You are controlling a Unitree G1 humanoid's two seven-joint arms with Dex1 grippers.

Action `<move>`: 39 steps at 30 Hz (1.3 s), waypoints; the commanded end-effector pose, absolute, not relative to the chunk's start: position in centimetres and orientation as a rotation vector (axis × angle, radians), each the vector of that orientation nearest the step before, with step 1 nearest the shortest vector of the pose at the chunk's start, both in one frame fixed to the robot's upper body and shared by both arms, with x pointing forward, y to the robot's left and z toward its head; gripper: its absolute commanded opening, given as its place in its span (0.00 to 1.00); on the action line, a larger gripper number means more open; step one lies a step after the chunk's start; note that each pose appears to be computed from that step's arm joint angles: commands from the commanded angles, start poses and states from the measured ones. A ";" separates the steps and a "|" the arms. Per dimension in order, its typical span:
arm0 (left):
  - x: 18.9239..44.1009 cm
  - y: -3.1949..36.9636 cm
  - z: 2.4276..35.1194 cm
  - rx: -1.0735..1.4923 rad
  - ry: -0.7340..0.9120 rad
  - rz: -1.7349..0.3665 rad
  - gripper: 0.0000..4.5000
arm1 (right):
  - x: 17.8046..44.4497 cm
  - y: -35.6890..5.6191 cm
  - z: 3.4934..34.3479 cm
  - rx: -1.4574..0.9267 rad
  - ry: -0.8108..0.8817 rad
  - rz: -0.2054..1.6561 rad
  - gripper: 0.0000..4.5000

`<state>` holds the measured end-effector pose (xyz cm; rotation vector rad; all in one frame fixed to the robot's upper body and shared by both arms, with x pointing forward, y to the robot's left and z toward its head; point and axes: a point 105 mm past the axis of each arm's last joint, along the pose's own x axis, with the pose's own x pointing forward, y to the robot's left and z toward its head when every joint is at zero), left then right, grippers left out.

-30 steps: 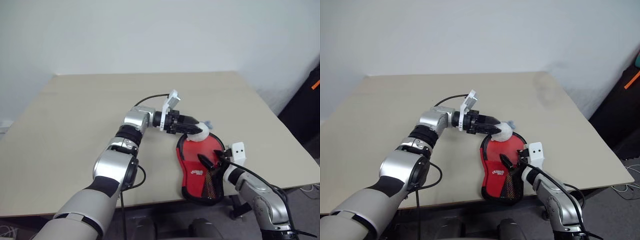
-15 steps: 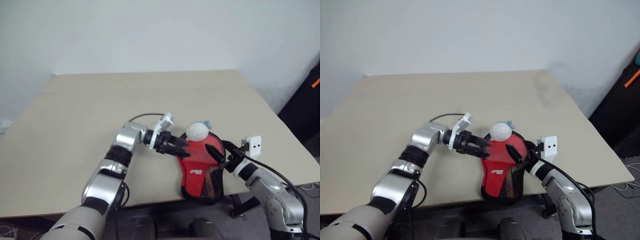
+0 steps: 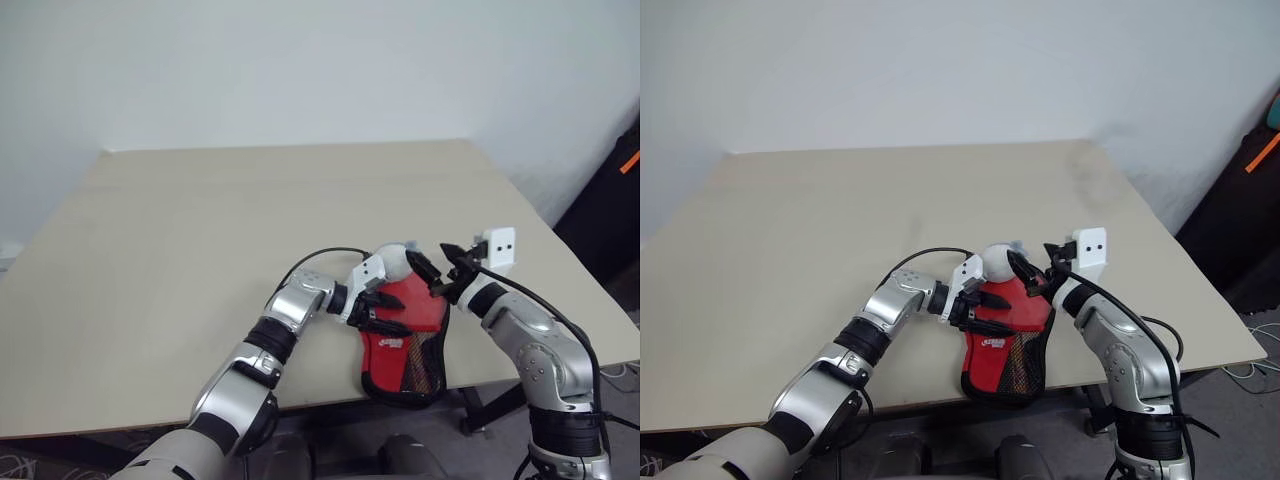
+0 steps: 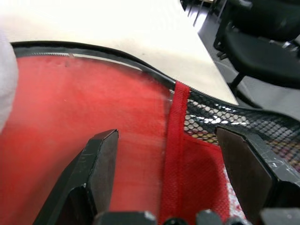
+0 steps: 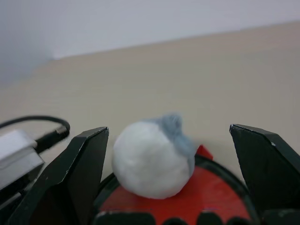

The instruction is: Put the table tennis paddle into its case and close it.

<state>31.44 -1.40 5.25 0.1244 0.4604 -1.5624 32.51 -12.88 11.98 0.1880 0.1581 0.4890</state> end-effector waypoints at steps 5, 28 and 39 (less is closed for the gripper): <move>31.6 -0.6 3.8 0.213 0.469 -1.535 0.79 | 35.1 -12.1 12.9 0.180 0.181 0.449 1.00; 33.5 -1.2 2.8 0.317 0.459 -1.419 0.80 | 35.1 -10.1 9.5 0.340 0.436 0.489 0.48; 34.3 -0.7 2.2 0.374 0.488 -1.375 0.80 | 37.0 -14.8 11.0 0.303 0.287 0.285 0.00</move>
